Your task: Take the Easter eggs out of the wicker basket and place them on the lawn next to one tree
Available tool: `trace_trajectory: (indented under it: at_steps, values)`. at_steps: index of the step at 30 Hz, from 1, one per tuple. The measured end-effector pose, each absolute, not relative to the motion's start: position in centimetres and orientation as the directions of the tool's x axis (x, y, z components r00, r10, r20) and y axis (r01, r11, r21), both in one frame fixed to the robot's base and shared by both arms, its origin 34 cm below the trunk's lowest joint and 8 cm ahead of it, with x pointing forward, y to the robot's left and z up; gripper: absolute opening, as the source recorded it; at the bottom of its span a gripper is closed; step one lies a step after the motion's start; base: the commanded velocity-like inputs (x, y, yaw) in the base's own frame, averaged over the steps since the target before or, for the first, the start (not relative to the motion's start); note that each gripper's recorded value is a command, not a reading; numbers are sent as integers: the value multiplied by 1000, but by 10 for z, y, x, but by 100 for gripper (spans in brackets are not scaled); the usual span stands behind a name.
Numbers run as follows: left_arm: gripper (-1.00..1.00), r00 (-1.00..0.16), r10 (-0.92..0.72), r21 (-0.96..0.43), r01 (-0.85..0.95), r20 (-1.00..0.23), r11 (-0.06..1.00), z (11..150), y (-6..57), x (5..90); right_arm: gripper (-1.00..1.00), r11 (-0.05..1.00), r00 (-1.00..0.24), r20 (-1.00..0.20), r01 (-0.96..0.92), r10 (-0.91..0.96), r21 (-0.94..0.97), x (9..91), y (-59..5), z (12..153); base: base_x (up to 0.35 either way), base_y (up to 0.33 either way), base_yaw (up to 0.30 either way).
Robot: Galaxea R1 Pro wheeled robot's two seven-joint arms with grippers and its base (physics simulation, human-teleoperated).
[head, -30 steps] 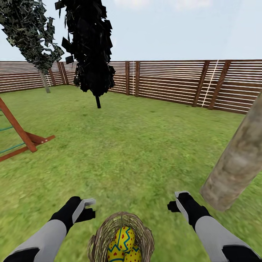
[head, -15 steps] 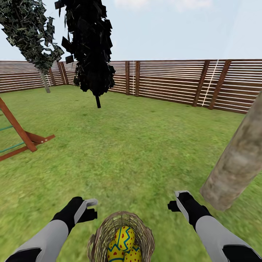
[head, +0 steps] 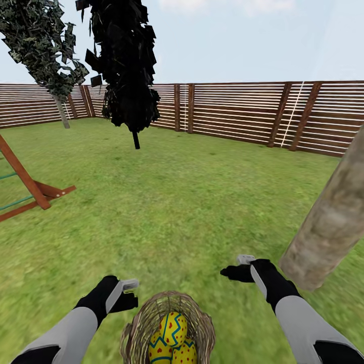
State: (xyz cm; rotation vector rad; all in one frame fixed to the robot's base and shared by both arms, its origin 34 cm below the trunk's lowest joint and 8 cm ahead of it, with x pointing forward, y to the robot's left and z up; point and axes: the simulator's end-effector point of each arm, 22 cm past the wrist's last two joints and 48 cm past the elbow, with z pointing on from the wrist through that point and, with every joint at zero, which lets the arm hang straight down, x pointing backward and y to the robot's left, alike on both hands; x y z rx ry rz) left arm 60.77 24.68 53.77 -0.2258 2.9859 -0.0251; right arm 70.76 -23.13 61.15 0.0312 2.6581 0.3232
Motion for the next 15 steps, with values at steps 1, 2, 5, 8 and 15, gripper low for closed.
trace_trajectory:
  at_steps: [1,2,5,8,15]
  values:
    - [100,-979,-150,-26,-148,-136,989,534,247,604,100,972,-893,-443,-32,77,233,708,-231,610,0,0,0]
    - [100,-981,-149,-24,-147,-126,989,529,247,600,100,972,-893,-444,-32,77,234,708,-231,609,0,0,0]
    - [100,-985,-143,-23,-142,-94,990,516,244,586,100,971,-892,-445,-36,77,238,708,-227,604,0,0,0]
    - [100,-987,-140,-28,-138,-85,990,509,239,582,100,971,-891,-448,-36,76,238,708,-228,599,0,0,0]
    - [100,-991,-129,-32,-128,-38,991,486,230,561,100,970,-891,-446,-36,78,241,706,-227,586,0,0,0]
